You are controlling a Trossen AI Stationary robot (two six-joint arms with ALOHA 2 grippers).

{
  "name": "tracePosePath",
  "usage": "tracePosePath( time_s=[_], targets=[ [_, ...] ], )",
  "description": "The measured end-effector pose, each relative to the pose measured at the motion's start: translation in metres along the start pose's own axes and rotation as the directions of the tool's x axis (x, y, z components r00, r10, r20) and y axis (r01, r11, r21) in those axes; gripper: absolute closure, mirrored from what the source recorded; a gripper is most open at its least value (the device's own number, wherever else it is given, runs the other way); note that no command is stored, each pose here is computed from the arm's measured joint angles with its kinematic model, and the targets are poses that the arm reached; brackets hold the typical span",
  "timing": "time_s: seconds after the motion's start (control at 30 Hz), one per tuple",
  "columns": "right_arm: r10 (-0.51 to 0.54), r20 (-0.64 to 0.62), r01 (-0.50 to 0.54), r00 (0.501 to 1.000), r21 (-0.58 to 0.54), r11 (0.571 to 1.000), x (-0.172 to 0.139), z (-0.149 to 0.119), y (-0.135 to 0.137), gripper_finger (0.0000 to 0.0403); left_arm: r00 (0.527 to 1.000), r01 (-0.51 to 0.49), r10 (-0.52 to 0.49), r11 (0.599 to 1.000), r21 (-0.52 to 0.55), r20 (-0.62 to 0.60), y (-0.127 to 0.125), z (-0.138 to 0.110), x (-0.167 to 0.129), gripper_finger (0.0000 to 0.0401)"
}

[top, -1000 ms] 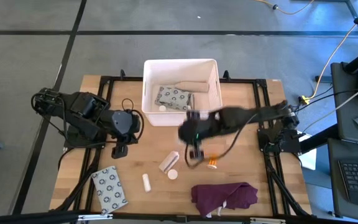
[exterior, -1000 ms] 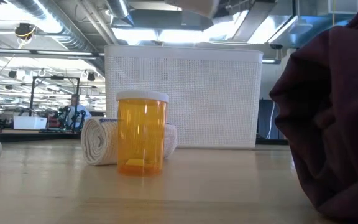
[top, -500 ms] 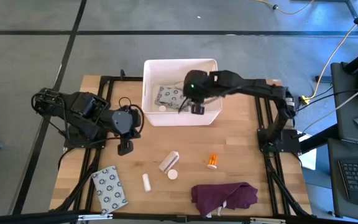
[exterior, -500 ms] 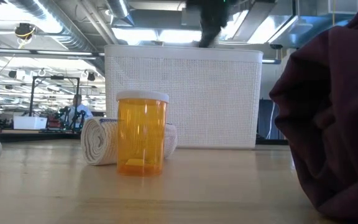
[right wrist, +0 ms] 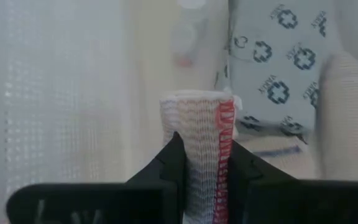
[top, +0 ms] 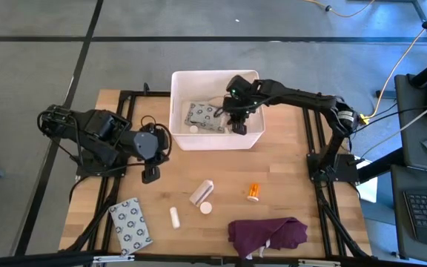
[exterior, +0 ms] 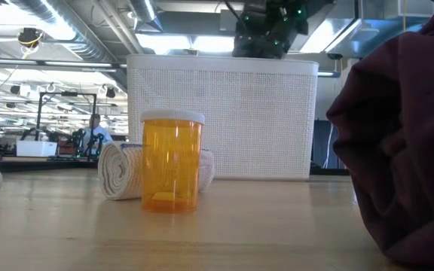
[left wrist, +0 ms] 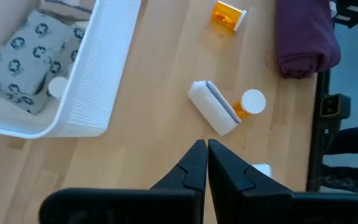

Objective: Pick & place medical supplies in basket/bin
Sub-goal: Put the light brown and red bandage into the white bin

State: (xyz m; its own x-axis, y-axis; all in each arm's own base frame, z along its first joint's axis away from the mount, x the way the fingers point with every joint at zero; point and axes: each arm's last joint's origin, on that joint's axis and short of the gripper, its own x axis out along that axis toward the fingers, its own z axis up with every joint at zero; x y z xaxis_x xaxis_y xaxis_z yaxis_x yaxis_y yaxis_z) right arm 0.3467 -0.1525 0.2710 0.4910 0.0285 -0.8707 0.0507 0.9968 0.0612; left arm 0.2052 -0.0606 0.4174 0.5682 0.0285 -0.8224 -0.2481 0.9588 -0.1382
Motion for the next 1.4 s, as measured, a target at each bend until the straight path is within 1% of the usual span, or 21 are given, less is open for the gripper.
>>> tracePosePath(
  time_s=[0.07, 0.2, 0.23, 0.33, 0.37, 0.47, 0.57, 0.67, 0.8, 0.93, 1.03, 1.13, 1.27, 1.4],
  targets=[
    [-0.010, 0.010, 0.010, 1.000, 0.023, 1.000, -0.003, 0.001, -0.005, 0.0343, 1.000, -0.011, 0.011, 1.000, 0.005, 0.007, 0.000, 0.000, 0.000, 0.0395],
    [-0.075, -0.009, 0.076, 0.997, 0.058, 0.995, -0.002, -0.001, -0.017, 0.0343, 1.000, -0.025, 0.025, 1.000, 0.005, 0.015, 0.001, 0.000, 0.000, 0.0394],
    [-0.089, 0.003, 0.088, 0.996, 0.068, 0.994, -0.005, 0.000, -0.020, 0.0343, 1.000, -0.026, 0.026, 1.000, 0.005, 0.016, 0.001, 0.000, 0.000, 0.0393],
    [-0.093, 0.016, 0.091, 0.996, 0.083, 0.992, -0.009, -0.001, -0.023, 0.0343, 1.000, -0.026, 0.026, 1.000, 0.004, 0.016, 0.001, 0.000, 0.000, 0.0391],
    [-0.102, 0.007, 0.101, 0.995, 0.080, 0.992, -0.009, -0.001, -0.024, 0.0343, 1.000, -0.026, 0.026, 1.000, 0.005, 0.016, 0.001, 0.000, 0.000, 0.0390],
    [-0.186, -0.026, 0.187, 0.982, 0.025, 0.982, -0.009, -0.003, -0.027, 0.0343, 1.000, -0.026, 0.026, 1.000, 0.005, 0.016, 0.001, 0.000, 0.000, 0.0392],
    [-0.227, -0.043, 0.227, 0.973, -0.019, 0.974, -0.010, -0.003, -0.029, 0.0343, 1.000, -0.026, 0.026, 1.000, 0.005, 0.016, 0.001, 0.000, 0.000, 0.0393],
    [-0.230, -0.059, 0.228, 0.971, -0.034, 0.973, -0.006, -0.004, -0.029, 0.0343, 0.999, -0.029, 0.029, 1.000, 0.000, 0.018, 0.001, 0.001, 0.000, 0.0390],
    [-0.216, -0.108, 0.212, 0.970, -0.048, 0.976, 0.003, -0.008, -0.031, 0.0343, 0.999, -0.045, 0.046, 0.998, -0.038, 0.028, 0.001, 0.001, 0.000, 0.0375],
    [-0.196, -0.164, 0.185, 0.967, -0.084, 0.979, 0.010, -0.014, -0.031, 0.0338, 0.999, -0.043, 0.045, 0.997, -0.068, 0.029, 0.000, 0.000, 0.000, 0.0360],
    [-0.189, -0.181, 0.175, 0.965, -0.088, 0.981, 0.012, -0.016, -0.031, 0.0324, 0.999, -0.048, 0.050, 0.994, -0.098, 0.016, -0.001, -0.002, 0.005, 0.0349],
    [-0.184, -0.187, 0.171, 0.965, -0.087, 0.981, 0.013, -0.016, -0.031, 0.0297, 0.997, -0.071, 0.071, 0.987, -0.147, -0.006, -0.002, -0.007, 0.015, 0.0335],
    [-0.182, -0.193, 0.169, 0.964, -0.082, 0.982, 0.013, -0.017, -0.031, 0.0251, 0.997, -0.080, 0.077, 0.972, -0.221, -0.022, -0.006, -0.015, 0.039, 0.0312],
    [-0.184, -0.193, 0.176, 0.964, -0.059, 0.983, 0.013, -0.017, -0.031, 0.0206, 0.997, -0.065, 0.077, 0.949, -0.307, 0.027, -0.012, -0.022, 0.070, 0.0290]
  ],
)
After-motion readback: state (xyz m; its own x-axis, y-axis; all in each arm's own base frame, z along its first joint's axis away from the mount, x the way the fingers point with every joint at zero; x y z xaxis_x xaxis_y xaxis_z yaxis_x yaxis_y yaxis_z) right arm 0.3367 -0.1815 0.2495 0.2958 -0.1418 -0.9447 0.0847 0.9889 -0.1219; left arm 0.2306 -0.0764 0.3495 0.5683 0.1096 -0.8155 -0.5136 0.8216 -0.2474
